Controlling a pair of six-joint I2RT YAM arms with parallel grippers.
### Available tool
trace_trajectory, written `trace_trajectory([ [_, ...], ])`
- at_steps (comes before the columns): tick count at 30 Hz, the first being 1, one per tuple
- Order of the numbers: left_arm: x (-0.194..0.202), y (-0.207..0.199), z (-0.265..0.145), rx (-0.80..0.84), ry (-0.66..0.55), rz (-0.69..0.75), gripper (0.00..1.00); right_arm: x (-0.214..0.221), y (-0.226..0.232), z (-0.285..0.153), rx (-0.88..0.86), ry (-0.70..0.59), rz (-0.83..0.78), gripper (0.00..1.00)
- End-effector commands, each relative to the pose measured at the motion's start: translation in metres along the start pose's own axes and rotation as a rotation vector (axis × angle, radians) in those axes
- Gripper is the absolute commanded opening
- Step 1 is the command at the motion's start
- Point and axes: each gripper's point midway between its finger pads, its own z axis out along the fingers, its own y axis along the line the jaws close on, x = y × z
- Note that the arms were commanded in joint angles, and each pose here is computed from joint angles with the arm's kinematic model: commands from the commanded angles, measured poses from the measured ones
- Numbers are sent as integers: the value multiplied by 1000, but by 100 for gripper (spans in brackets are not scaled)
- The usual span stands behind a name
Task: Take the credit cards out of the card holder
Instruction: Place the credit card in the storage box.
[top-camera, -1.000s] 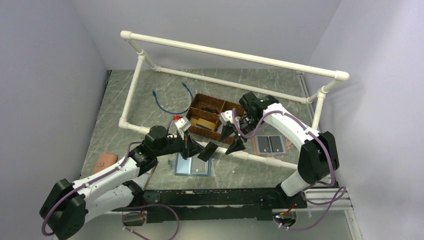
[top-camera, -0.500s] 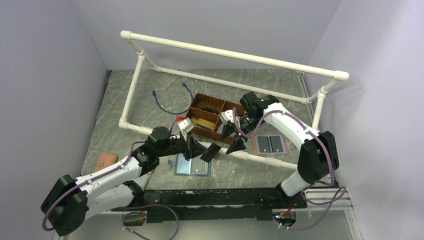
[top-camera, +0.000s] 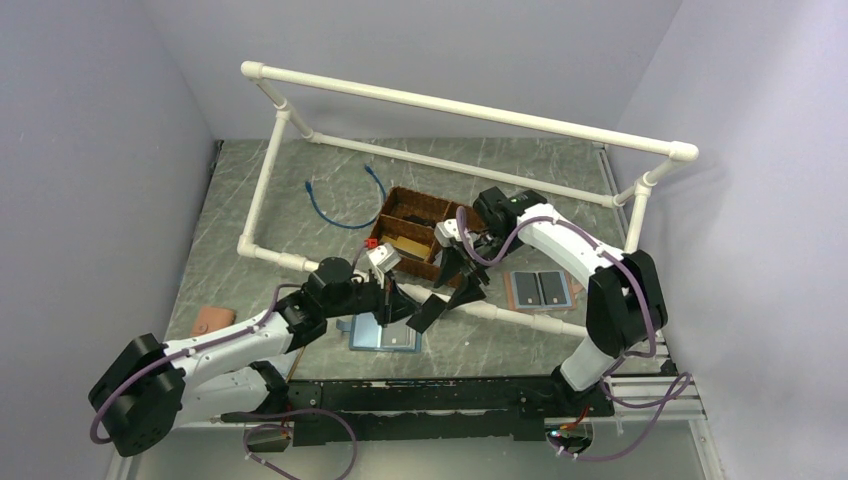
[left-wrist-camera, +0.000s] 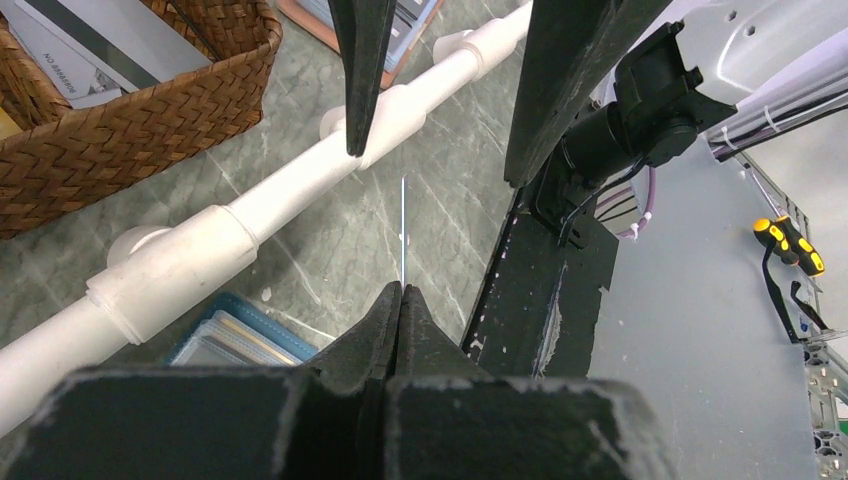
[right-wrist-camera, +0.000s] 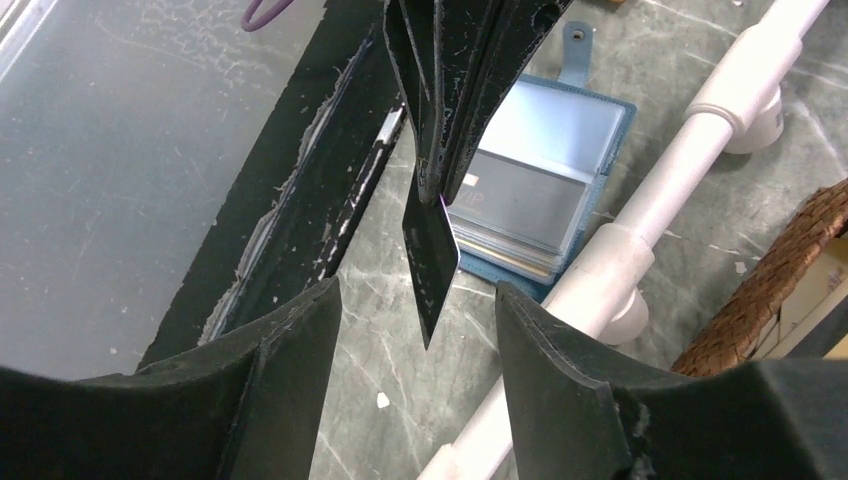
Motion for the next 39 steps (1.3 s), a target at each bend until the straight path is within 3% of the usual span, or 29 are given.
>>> trace_trajectory([
  [1,-30,-10,3,23,-84,67,0,-7,-5,8,-14,-31,-11,59],
  [11,-32,-16,-1,22,-95,77,0,-2,-6,23,-38,-6,16,50],
  [13,-33,-16,-2,18,-93,79,0,-1,-5,26,-49,4,17,42],
  [18,-36,-15,-5,-4,-94,89,0,0,-1,27,-82,28,2,0],
  [22,-36,-6,-13,-83,-95,53,1,-7,1,20,-76,56,-15,0],
  [23,-38,-3,-16,-113,-91,30,18,-9,-1,18,-62,59,-15,0],
  [24,-41,0,-22,-145,-87,1,48,-11,-4,14,-41,63,-12,0],
  [25,-42,2,-26,-168,-66,-20,62,-13,-7,12,-21,67,-11,0],
  [27,-46,7,-38,-214,-27,-47,76,-15,-14,3,31,75,-1,0],
  [31,-69,21,-70,-353,5,-74,93,-20,-36,-23,164,80,28,0],
  [34,-80,33,-90,-451,69,-31,96,-30,-58,-46,317,99,21,0],
  [39,-78,65,-115,-617,212,73,96,-57,-87,-77,439,216,-176,0],
])
